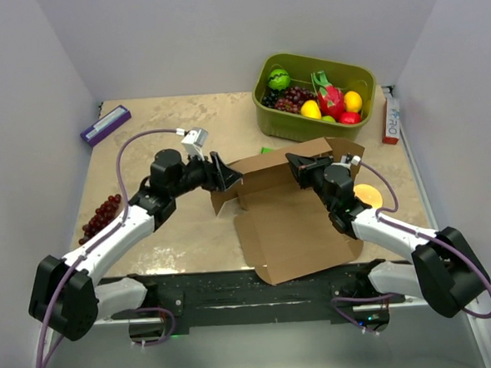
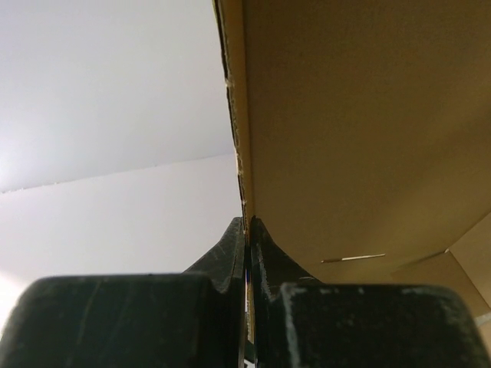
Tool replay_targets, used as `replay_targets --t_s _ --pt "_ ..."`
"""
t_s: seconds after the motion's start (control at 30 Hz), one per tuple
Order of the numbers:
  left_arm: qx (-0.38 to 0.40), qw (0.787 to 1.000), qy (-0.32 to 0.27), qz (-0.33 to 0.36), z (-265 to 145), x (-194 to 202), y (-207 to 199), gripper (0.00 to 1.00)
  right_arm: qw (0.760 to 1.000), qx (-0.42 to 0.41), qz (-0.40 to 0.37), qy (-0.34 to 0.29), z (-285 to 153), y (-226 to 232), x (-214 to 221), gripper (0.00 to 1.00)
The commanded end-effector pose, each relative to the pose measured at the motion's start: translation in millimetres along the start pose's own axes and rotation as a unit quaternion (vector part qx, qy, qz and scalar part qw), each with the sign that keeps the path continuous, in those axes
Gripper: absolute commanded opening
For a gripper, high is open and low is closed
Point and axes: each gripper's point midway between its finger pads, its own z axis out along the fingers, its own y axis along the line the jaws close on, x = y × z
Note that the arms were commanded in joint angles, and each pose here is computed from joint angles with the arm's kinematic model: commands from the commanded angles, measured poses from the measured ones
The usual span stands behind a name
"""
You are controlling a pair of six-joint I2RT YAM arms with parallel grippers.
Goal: Fold the paper box
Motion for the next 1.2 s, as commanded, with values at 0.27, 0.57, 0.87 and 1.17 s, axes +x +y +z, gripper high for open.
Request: replay_targets --t_s 0.27,0.57,0.87,1.17 --pt "0.051 0.999 -0.012 0.000 37 0 -34 0.66 1.000 0.011 -0.007 -0.017 1 -8 -6 0.00" --pt "0.009 1.000 -0.005 0.000 39 15 -24 0.66 1.000 0.014 -0.007 -0.020 -1 -10 -8 0.00" --pt "-0.024 1.000 0.010 -0.008 37 32 -5 0.67 1.000 0.017 -0.006 -0.023 -2 -12 -10 0.00" --pt "0.000 0.999 0.036 -0.010 59 42 -13 0.67 0.999 0.019 -0.007 -0.025 -1 -12 -10 0.00"
